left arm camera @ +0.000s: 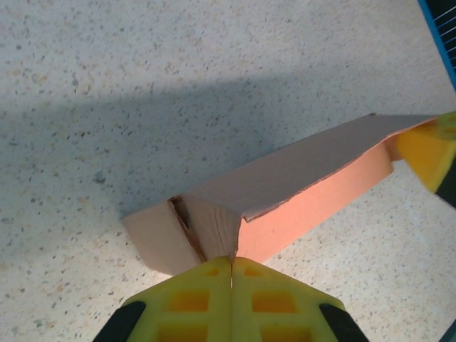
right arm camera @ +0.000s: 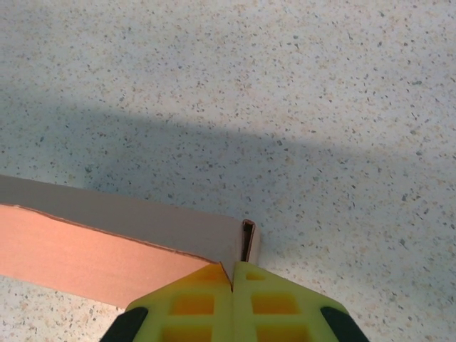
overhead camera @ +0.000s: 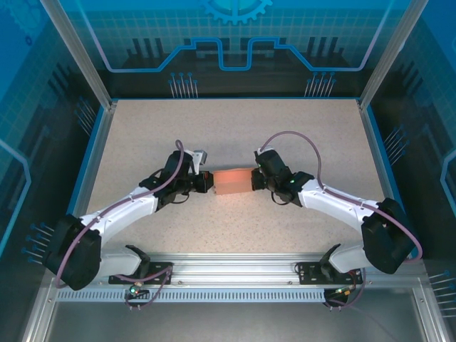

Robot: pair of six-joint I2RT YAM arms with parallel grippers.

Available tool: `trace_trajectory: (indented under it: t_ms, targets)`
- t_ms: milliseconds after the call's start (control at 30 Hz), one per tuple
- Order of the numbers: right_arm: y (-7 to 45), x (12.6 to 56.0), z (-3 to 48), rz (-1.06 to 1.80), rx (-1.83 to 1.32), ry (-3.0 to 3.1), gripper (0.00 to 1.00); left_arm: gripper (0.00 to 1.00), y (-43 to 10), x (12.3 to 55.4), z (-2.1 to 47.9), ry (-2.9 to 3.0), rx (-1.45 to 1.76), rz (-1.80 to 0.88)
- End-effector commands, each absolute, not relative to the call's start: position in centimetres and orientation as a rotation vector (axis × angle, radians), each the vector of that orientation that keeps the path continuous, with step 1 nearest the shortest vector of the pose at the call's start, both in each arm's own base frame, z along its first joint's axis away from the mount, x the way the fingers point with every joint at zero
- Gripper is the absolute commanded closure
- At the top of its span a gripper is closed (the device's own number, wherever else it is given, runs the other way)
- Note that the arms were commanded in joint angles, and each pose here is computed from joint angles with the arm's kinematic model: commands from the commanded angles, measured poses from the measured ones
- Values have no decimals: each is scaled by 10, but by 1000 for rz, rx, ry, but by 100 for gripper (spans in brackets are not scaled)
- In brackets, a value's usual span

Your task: Fold the paper box

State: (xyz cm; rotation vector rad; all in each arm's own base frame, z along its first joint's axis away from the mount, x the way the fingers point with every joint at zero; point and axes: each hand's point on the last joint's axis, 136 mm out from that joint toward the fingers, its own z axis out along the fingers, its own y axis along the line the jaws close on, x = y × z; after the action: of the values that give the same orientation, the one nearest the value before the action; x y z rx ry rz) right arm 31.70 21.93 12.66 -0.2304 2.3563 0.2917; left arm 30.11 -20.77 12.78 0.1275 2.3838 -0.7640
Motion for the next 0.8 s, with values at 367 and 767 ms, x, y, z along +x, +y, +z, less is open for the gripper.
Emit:
trace_trajectory:
  t_ms: [367, 767]
  targets:
    - [219, 299, 99, 258, -299, 2379, 97, 100, -200, 293, 99, 2410, 154, -700]
    - [217, 299, 101, 226, -302, 2367, 97, 68, -201, 289, 129, 2340, 197, -731]
